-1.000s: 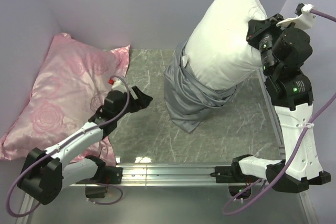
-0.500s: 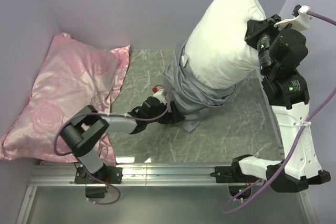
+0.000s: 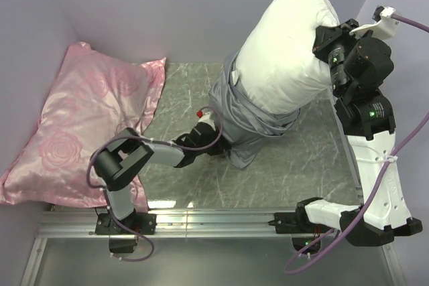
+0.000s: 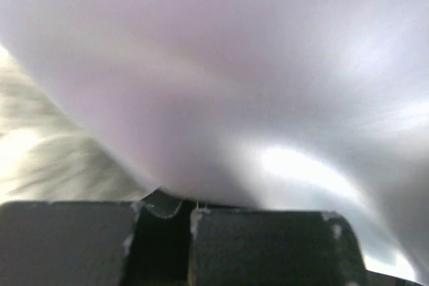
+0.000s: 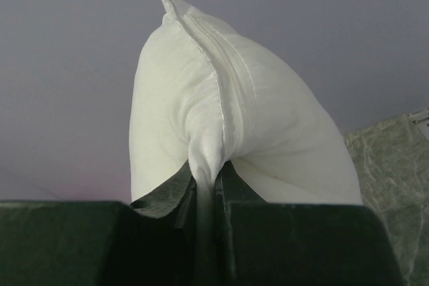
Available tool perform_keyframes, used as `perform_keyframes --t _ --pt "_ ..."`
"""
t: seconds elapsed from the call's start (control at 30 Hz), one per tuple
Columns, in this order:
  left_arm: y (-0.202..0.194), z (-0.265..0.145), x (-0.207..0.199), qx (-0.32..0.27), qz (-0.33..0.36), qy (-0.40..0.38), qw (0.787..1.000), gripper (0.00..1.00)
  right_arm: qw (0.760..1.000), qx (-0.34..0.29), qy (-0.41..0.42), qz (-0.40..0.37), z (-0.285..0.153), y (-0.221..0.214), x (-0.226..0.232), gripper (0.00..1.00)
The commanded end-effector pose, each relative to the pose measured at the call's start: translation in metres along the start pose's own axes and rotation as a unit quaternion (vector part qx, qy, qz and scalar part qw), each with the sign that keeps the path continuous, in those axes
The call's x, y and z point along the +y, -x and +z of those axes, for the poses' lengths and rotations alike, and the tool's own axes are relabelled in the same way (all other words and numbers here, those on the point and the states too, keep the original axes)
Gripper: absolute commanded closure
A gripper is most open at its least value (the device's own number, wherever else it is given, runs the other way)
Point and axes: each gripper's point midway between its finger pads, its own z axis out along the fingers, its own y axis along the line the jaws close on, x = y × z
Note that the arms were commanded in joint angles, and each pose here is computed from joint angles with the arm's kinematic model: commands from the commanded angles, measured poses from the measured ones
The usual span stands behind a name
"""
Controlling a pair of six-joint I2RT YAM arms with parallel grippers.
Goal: Remove the pillowcase from the pillow
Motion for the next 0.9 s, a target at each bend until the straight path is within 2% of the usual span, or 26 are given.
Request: perform_keyframes --t 0.0,0.07,0.2,0.3,0.47,0.6,0.77,0.87 --pt "0.067 -0.030 0.036 -0.095 -0.021 0.092 0.991 1.00 0.996 -0.084 0.036 0.024 -0.016 0.062 0.022 1.00" --pt "0.091 -0.042 0.059 -0.115 -0.032 0.126 0.985 1.00 0.994 -0.099 0.035 0.029 -0.020 0.078 0.024 1.00" --pt "0.161 -0.092 0.119 -0.190 -0.076 0.198 0.959 1.00 0.988 -0.147 0.024 0.036 -0.036 0.109 0.021 1.00" --pt "0.198 -0.122 0.137 -0.231 -0.085 0.222 0.943 1.00 0.980 -0.192 -0.004 0.042 -0.056 0.137 0.009 1.00" --pt "0.248 -0.156 0.142 -0.281 -0.084 0.255 0.922 1.00 0.971 -0.235 -0.024 0.044 -0.081 0.173 0.003 1.00" --pt "0.282 -0.197 0.173 -0.314 -0.127 0.267 0.902 1.00 0.964 -0.258 -0.035 0.043 -0.099 0.203 0.002 1.00" --pt "0.332 -0.254 0.155 -0.372 -0.121 0.271 0.879 1.00 0.960 -0.268 -0.065 0.044 -0.105 0.203 -0.011 1.00" --pt "0.364 -0.292 0.144 -0.405 -0.123 0.267 0.866 1.00 0.965 -0.251 -0.073 0.038 -0.096 0.192 -0.014 1.00"
